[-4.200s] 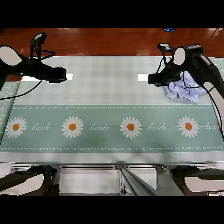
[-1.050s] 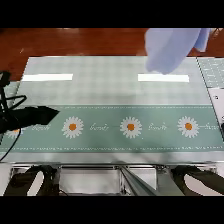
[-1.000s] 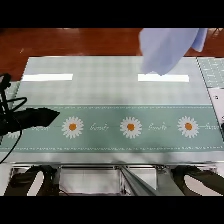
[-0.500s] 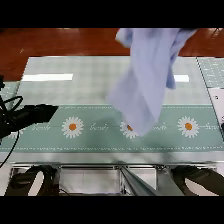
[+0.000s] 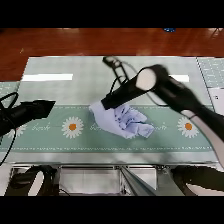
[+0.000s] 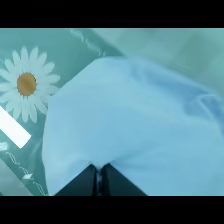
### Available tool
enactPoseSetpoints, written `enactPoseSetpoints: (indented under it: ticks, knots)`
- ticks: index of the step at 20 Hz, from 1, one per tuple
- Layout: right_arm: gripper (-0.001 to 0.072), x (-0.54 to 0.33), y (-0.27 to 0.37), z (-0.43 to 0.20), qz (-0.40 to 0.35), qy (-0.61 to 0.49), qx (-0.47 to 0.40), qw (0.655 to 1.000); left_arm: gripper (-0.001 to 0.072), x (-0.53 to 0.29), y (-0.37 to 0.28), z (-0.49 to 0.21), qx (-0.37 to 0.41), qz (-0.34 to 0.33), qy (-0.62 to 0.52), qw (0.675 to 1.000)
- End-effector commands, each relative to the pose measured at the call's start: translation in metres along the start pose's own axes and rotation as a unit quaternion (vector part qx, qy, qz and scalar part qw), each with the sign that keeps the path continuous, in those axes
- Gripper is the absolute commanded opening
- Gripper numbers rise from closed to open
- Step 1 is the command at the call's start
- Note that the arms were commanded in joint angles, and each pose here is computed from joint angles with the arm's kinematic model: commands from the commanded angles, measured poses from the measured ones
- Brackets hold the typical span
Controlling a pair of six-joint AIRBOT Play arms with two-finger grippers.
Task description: Fold the shirts.
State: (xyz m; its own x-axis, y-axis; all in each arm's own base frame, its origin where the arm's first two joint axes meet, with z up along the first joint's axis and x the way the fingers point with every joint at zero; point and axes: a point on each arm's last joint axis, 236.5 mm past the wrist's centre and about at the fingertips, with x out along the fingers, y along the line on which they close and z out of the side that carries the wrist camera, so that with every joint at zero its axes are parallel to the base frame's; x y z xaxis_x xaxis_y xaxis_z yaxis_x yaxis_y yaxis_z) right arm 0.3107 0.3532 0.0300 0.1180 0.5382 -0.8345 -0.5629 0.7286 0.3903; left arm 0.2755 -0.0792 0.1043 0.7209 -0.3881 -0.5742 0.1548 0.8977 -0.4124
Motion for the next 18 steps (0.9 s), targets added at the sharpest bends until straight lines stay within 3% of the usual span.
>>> enactPoseSetpoints:
  ticks: [1,5,8,12,14,18]
  knots:
    - [0.0415,0.064,0.011,-0.018,0.034,0.027,0.068,0.997,0.0506,0.002,0.000,-0.004,-0.002,-0.001,0.010,1.000]
    - [0.0410,-0.016,-0.040,0.038,0.025,-0.044,0.095,0.994,0.0506,0.005,0.000,-0.013,-0.007,-0.005,0.031,0.999]
    - [0.0409,-0.134,-0.126,0.057,-0.045,-0.140,0.143,0.979,0.0506,0.009,-0.005,-0.038,-0.023,-0.021,0.092,0.995]
    - [0.0408,-0.214,-0.234,-0.043,-0.186,-0.131,0.247,0.942,0.0507,0.024,-0.039,-0.074,-0.119,-0.111,0.205,0.965]
    - [0.0407,-0.209,-0.255,-0.101,-0.198,-0.117,0.309,0.923,0.0508,0.037,-0.068,-0.085,-0.121,-0.177,0.245,0.946]
    - [0.0408,-0.172,-0.252,-0.183,-0.179,-0.089,0.371,0.907,0.0509,0.092,-0.098,-0.135,-0.069,-0.186,0.315,0.928]
